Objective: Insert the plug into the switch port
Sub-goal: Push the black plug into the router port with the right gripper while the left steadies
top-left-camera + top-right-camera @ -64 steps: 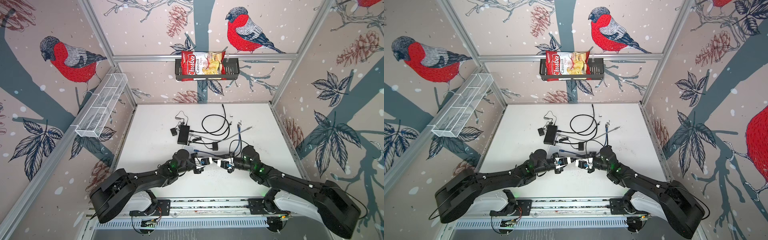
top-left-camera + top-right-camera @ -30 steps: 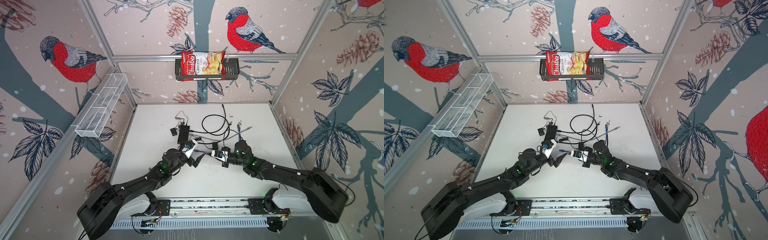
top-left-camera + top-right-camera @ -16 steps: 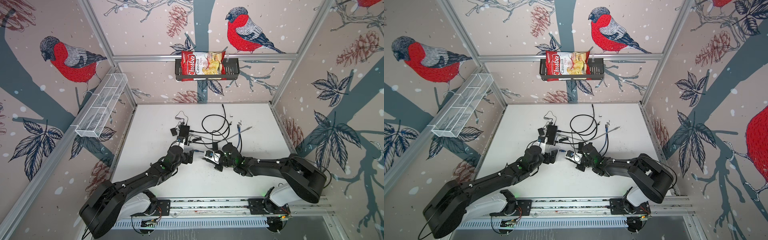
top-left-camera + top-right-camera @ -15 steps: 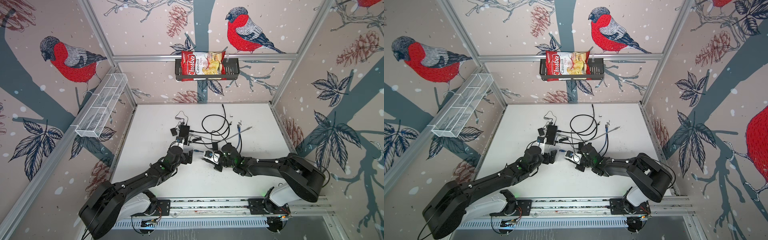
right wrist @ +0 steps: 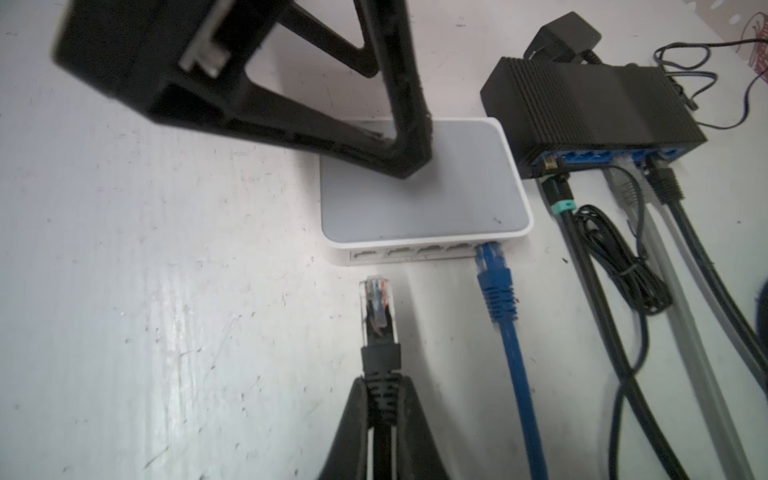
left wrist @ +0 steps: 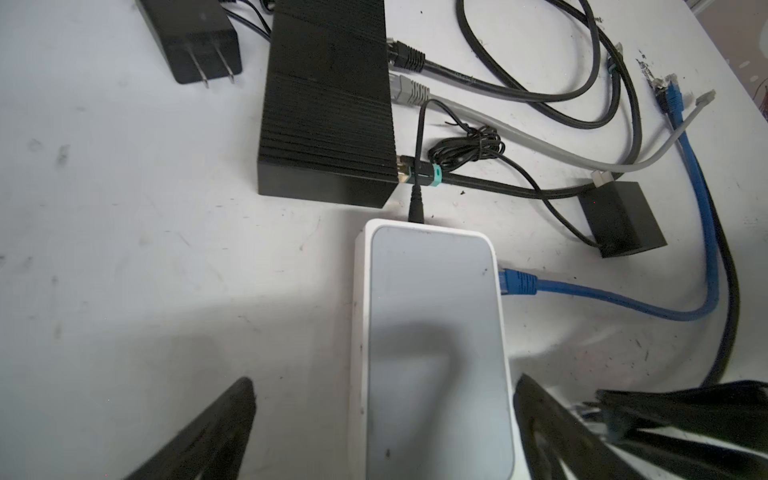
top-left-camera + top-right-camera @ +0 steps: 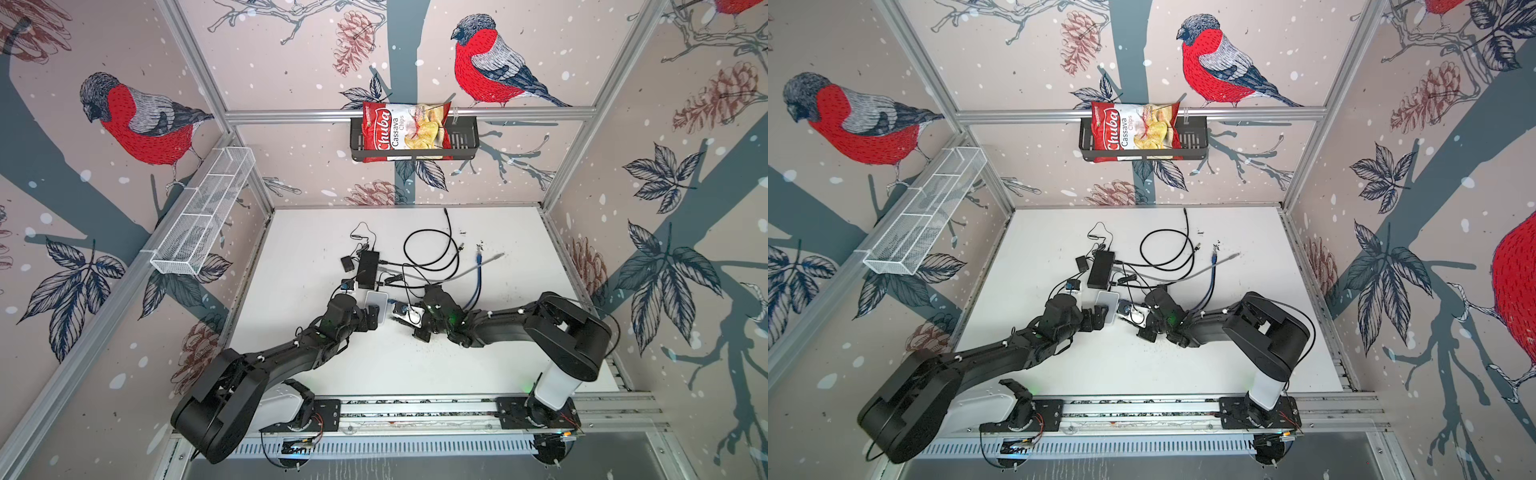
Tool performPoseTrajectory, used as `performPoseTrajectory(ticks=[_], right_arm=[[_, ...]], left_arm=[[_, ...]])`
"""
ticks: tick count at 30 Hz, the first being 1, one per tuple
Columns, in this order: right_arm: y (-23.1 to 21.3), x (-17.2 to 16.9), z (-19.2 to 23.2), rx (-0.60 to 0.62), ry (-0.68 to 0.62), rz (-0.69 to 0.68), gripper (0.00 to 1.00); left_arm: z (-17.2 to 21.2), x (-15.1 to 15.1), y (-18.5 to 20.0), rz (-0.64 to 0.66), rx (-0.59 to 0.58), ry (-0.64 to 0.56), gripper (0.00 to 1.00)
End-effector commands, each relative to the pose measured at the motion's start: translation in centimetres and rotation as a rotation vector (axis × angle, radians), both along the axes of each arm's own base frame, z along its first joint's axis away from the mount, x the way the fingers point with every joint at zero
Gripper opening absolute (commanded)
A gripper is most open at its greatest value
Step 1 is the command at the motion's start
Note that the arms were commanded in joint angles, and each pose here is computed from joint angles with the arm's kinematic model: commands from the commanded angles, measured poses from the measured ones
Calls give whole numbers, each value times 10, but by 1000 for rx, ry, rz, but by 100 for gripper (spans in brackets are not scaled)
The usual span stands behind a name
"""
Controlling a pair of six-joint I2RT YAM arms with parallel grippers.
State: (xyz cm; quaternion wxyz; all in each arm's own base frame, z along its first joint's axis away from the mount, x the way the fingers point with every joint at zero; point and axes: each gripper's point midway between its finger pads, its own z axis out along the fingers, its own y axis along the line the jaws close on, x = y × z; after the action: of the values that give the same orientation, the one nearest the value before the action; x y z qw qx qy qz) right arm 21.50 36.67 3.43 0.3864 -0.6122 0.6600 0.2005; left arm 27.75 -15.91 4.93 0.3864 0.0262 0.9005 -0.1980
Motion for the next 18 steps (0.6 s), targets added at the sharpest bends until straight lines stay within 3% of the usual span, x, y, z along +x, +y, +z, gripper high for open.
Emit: performPoseTrajectory(ticks=[1, 18], right_arm=[[6, 2, -5, -21, -2, -5, 2], [16, 4, -14, -44, 5, -8, 1]], left_arm=[[13, 8, -11, -23, -59, -43, 94], [-6, -2, -37, -113, -176, 50, 65]])
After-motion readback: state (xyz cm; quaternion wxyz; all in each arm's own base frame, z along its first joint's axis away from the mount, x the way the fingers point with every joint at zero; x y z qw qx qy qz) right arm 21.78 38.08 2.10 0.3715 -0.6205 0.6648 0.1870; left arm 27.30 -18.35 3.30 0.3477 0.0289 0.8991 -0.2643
